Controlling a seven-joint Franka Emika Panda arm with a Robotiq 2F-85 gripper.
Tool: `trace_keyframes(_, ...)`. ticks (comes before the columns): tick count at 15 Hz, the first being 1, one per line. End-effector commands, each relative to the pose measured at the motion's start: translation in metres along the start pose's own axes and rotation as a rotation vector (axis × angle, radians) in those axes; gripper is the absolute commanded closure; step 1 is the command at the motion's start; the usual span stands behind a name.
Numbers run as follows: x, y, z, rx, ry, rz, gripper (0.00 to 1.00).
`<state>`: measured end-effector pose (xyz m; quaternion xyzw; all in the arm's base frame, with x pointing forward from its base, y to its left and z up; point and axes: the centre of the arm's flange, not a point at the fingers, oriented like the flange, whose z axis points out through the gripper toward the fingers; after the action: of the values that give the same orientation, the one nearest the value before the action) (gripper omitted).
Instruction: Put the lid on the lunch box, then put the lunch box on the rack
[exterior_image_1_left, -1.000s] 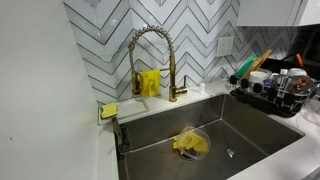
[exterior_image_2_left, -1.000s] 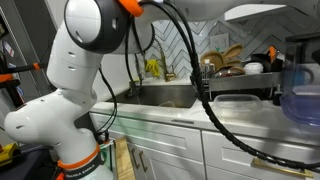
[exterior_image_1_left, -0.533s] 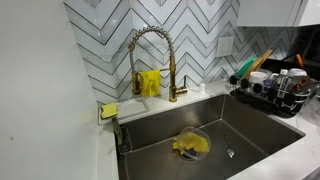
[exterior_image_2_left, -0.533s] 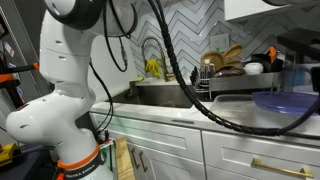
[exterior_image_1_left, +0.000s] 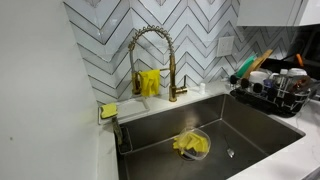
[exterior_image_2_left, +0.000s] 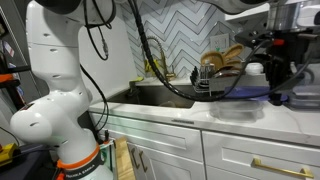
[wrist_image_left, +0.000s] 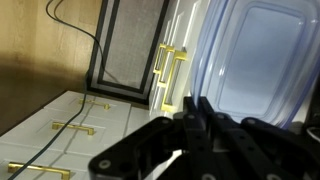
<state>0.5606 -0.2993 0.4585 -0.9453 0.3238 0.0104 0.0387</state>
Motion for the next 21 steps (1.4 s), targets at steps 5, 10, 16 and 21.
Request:
trace_keyframes(5,-0.023,-0.016,0.003,0.005,-0.010,0.002,0.92)
trace_keyframes(10,-0.036,-0.020,0.011,-0.001,0.007,-0.019,0.98)
trace_keyframes(16,-0.044,-0.023,0.029,-0.012,0.029,-0.016,0.98)
trace_keyframes(21,-0.047,-0.021,0.039,0.014,0.058,0.000,0.98)
